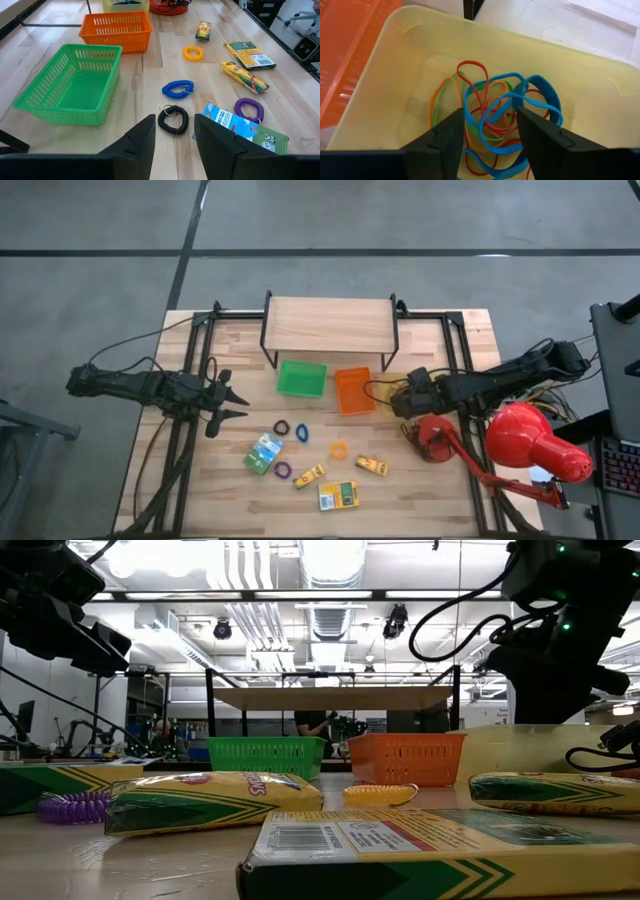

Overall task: Pick & Place Office Desk Supplies
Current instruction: Put the right small crayon box into the orange bin

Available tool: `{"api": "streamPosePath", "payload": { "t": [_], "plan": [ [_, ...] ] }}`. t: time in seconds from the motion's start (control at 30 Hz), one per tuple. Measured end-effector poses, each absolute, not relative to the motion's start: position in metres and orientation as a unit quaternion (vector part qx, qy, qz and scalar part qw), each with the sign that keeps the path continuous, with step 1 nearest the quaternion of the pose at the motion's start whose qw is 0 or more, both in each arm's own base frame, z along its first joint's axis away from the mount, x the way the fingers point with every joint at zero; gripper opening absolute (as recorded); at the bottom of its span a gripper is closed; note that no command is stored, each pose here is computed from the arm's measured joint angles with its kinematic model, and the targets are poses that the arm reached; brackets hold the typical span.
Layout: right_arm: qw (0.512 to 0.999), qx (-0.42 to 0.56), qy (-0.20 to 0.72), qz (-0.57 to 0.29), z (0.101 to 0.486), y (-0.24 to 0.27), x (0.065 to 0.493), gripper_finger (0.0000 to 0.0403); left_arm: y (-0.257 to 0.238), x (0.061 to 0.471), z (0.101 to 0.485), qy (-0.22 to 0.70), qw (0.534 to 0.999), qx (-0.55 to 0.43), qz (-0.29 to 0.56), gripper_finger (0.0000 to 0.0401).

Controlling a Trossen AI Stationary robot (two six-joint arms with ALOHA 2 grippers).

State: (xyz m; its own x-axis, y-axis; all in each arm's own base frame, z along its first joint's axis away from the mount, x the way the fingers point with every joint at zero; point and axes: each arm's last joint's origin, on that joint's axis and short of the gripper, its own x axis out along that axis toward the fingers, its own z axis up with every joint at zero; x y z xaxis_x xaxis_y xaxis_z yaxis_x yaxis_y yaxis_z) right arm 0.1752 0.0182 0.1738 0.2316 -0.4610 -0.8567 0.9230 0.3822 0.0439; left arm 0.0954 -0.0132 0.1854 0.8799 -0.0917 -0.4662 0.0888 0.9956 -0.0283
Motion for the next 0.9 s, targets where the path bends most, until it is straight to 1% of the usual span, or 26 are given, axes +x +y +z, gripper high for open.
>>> {"api": "streamPosePath", "payload": {
  "t": [0.43,0.53,0.73,0.83,0.9],
  "plan": [
    [0.730,0.290,0.398,-0.474,0.174,0.018,0.176,0.0183,-0.013,0.095,0.185,0.241,0.969,-0.003,-0.047,0.0142],
    [0.735,0.292,0.394,-0.468,0.180,0.019,0.179,0.0183,-0.013,0.095,0.185,0.241,0.969,-0.003,-0.047,0.0142],
    [0.777,0.264,0.393,-0.415,0.208,0.023,0.193,0.0183,-0.013,0.095,0.185,0.241,0.969,-0.003,-0.047,0.0142],
    [0.802,0.249,0.375,-0.393,0.223,0.028,0.200,0.0183,-0.013,0.095,0.185,0.241,0.969,-0.003,-0.047,0.0142],
    [0.827,0.231,0.350,-0.374,0.231,0.034,0.206,0.0183,-0.013,0.095,0.185,0.241,0.969,-0.003,-0.047,0.0142]
  ]
}}
